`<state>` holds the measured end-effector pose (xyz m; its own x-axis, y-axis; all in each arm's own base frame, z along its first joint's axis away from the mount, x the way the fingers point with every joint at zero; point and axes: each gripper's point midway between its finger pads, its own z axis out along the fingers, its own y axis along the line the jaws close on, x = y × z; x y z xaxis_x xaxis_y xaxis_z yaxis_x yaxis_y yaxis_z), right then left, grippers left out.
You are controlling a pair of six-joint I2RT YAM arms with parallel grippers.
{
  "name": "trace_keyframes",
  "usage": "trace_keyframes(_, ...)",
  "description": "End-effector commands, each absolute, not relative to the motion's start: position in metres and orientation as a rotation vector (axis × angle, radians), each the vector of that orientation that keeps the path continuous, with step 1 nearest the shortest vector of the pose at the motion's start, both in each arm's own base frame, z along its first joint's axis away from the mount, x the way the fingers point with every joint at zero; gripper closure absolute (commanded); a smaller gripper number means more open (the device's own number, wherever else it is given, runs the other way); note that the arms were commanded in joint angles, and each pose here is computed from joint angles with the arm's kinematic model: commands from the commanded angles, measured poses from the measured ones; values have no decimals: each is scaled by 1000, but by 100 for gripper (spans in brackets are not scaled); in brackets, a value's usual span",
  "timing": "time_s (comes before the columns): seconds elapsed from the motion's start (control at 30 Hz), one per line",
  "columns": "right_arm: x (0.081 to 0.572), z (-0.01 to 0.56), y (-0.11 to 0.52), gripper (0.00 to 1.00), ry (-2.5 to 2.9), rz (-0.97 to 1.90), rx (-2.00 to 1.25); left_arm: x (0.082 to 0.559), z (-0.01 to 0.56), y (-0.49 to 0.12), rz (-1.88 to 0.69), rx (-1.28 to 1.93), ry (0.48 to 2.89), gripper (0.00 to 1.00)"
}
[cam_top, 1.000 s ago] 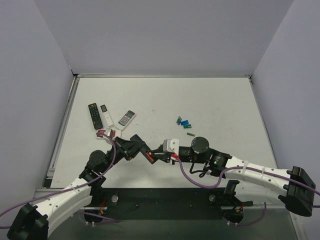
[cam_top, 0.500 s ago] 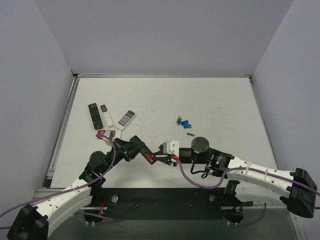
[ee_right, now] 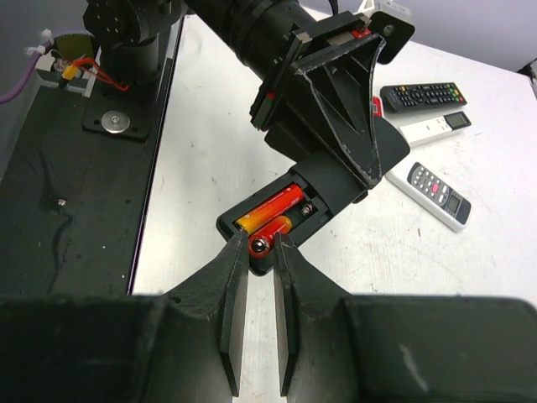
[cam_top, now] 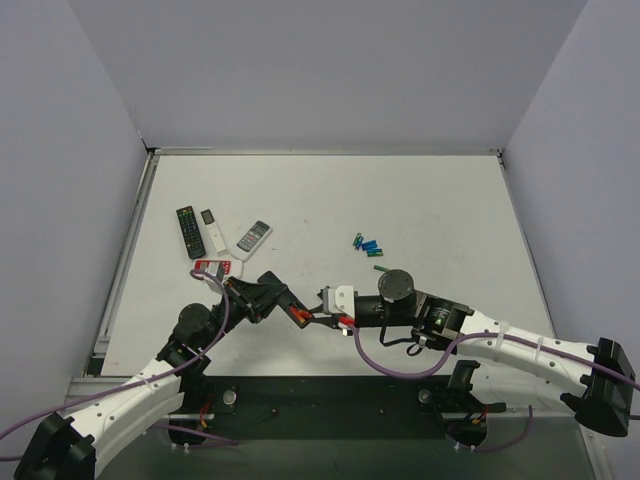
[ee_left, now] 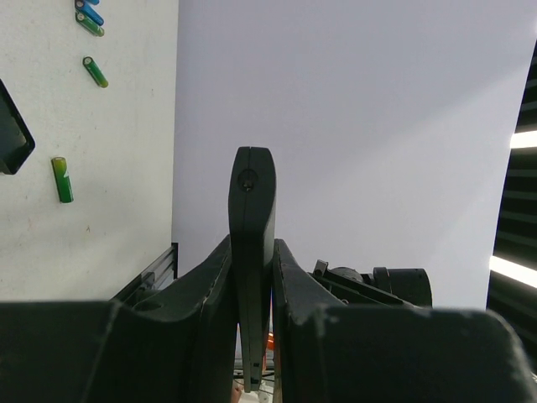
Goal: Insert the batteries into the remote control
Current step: Load the battery into the remote control.
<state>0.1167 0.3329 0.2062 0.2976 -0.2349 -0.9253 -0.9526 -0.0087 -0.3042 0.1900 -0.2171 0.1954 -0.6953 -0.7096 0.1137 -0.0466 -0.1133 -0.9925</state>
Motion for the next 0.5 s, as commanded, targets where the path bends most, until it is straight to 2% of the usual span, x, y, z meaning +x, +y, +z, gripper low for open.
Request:
trace_keyframes(0.0, 93, 173, 319, 89, 1253, 895, -1647, 190, 244, -206, -2005, -825, 1468, 100)
trace_keyframes(0.47, 93, 180, 331, 89, 1304, 898, -1671, 190, 242, -206, -1986, -817, 1480, 100)
